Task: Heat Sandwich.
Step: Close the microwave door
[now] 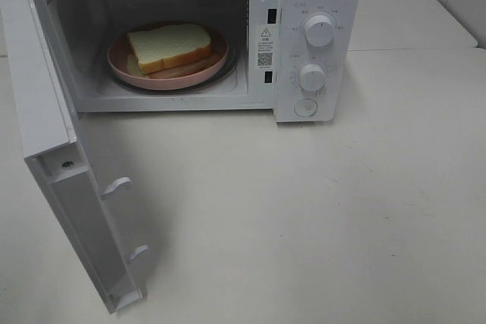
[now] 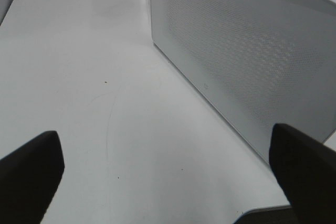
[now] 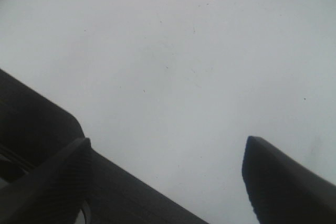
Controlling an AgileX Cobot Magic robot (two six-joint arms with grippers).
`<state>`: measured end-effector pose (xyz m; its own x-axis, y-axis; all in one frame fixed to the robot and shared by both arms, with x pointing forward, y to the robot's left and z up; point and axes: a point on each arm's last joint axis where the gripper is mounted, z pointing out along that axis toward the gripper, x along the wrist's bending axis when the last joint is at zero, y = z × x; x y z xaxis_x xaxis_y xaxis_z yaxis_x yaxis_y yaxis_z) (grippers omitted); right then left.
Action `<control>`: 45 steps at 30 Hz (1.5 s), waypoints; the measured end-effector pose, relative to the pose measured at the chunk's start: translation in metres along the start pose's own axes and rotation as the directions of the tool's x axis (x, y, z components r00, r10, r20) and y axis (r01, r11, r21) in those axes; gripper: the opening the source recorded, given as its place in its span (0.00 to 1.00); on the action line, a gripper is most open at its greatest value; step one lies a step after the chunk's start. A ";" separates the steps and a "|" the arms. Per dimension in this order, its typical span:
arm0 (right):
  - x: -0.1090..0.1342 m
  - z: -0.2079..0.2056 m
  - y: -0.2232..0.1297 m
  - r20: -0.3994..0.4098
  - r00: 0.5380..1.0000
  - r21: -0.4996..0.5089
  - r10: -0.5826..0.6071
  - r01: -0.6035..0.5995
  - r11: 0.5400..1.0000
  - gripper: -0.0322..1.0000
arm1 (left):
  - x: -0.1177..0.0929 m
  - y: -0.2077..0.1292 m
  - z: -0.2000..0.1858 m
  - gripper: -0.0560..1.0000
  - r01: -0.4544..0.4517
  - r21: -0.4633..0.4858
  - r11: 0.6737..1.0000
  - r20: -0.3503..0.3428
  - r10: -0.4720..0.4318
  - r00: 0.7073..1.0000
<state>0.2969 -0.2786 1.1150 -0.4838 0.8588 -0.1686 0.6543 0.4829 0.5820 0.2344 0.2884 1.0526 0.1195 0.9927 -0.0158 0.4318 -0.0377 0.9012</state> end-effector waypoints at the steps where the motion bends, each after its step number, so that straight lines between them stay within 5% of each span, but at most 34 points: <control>1: -0.001 -0.001 -0.002 0.008 1.000 -0.007 0.021 -0.021 1.000 0.77 | 0.000 0.000 0.000 0.99 0.000 0.000 1.000 0.000 0.000 1.000; 15: -0.006 -0.006 -0.059 0.202 0.922 -0.093 0.331 -0.318 0.943 0.77 | 0.000 0.000 0.000 0.99 0.000 0.000 1.000 0.000 0.000 1.000; 33: 0.017 0.013 -0.094 0.195 0.813 -0.340 0.548 -0.468 0.816 0.77 | 0.000 0.000 0.000 0.99 0.000 0.000 1.000 0.000 0.000 1.000; 45: 0.022 0.010 -0.097 0.191 0.815 -0.387 0.547 -0.449 0.805 0.77 | 0.000 0.000 0.000 0.99 0.000 0.000 1.000 0.000 0.000 1.000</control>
<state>0.2287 -0.3049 1.0471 0.0744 0.9968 0.0283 0.5191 -0.0629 0.8524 0.2344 0.2884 1.0526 0.1195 0.9927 -0.0158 0.4318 -0.0377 0.9012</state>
